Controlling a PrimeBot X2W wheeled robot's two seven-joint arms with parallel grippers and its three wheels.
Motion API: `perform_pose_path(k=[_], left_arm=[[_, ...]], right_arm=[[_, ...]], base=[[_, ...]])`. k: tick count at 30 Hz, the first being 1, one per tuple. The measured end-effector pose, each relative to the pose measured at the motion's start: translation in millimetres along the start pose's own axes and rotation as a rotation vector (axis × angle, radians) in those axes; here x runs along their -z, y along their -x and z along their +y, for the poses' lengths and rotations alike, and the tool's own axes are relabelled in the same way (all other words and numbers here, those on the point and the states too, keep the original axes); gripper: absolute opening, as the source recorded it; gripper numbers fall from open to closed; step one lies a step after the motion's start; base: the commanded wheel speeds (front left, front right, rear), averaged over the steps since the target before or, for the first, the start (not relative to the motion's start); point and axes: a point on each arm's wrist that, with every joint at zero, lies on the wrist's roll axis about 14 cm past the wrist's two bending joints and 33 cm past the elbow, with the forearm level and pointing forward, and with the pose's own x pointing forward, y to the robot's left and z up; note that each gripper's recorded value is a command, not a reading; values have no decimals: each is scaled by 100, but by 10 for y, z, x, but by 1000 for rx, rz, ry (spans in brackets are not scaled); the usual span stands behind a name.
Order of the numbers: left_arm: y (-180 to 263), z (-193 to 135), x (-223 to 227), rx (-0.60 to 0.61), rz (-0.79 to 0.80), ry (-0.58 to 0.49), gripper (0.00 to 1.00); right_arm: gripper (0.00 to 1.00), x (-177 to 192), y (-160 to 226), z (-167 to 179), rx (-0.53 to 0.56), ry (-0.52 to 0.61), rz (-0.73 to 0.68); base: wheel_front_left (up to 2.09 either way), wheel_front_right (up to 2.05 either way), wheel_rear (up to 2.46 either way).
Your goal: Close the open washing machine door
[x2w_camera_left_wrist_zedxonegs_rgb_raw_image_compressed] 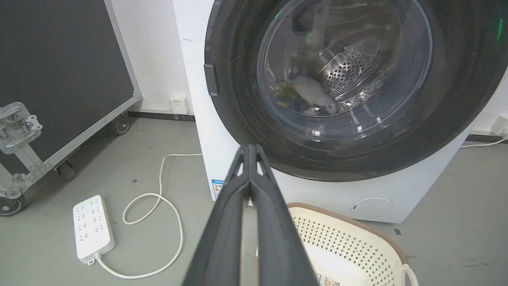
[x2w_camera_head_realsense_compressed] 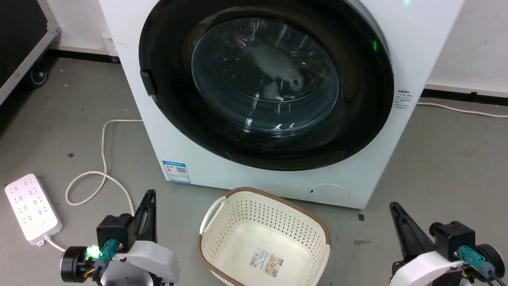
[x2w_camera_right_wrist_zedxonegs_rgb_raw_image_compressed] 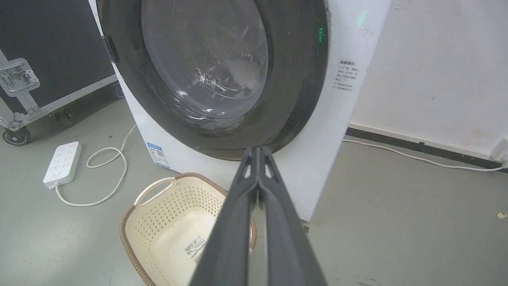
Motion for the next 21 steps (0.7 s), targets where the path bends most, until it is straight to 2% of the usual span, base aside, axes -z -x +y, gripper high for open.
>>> perform_pose_path(k=[21], left_arm=[[58,35,15,-29,12,-36,0]], right_arm=[[0,-38,-57,79,-25,27,-8]], base=[[0,0,0]])
